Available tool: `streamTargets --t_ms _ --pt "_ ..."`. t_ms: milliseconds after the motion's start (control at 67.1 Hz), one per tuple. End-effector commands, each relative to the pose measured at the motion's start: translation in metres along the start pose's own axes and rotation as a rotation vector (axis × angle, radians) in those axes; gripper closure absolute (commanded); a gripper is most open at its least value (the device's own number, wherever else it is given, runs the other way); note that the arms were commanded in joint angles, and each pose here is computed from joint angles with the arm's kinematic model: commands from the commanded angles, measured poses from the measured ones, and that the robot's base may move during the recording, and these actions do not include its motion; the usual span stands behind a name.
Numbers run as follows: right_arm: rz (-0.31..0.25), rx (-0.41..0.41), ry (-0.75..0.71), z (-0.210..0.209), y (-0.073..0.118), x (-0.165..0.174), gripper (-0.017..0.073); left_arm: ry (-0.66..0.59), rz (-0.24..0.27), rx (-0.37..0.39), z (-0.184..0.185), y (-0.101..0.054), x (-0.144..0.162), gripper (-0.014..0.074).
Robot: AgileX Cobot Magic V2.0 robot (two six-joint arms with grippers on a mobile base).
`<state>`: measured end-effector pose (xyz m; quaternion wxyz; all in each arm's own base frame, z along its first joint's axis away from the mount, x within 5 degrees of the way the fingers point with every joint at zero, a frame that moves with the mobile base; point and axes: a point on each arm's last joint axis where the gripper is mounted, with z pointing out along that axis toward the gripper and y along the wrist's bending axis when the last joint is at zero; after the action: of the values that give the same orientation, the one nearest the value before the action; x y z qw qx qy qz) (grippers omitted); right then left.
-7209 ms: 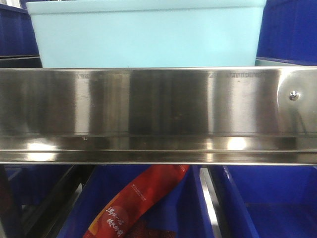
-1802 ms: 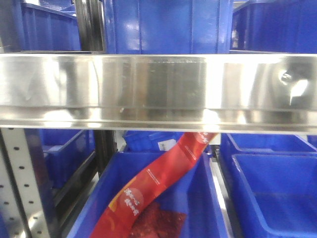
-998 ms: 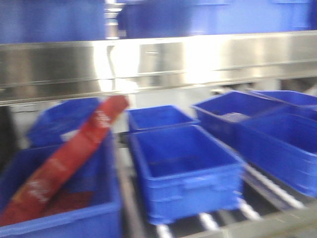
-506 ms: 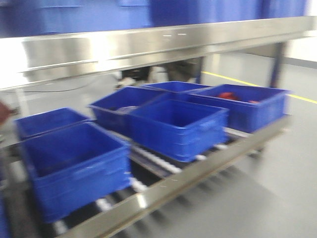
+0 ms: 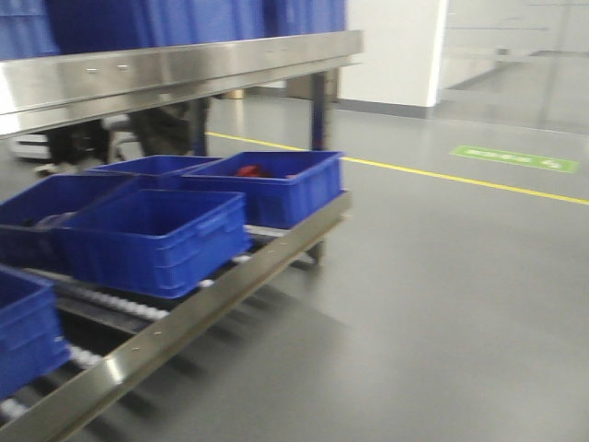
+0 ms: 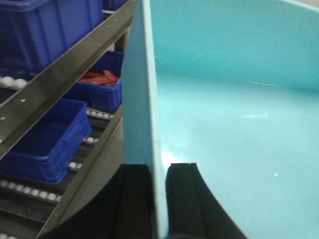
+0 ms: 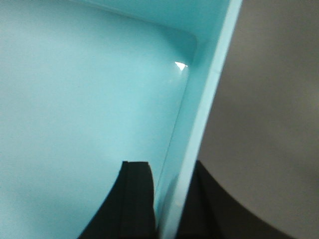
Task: Fetch blue bin and place on conveyor start
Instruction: 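Hold the bin in both grippers while the base backs away from the rack, then carry the bin in both grippers while driving across the floor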
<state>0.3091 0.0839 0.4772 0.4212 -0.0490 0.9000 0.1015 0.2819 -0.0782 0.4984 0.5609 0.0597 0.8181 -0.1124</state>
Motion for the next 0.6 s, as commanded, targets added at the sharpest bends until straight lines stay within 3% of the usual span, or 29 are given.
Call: streamTargets --t_ms 0,581 --pt "-0.043 0.028 -0.024 -0.0047 -0.0039 -0.0027 0.0712 -0.101 -0.013 0.026 -0.0099 -0.0031 -0.0114 0.0705" --pt "-0.043 0.028 -0.024 -0.0047 -0.0039 -0.0027 0.0712 -0.101 -0.013 0.026 -0.0099 -0.0031 -0.0114 0.0705"
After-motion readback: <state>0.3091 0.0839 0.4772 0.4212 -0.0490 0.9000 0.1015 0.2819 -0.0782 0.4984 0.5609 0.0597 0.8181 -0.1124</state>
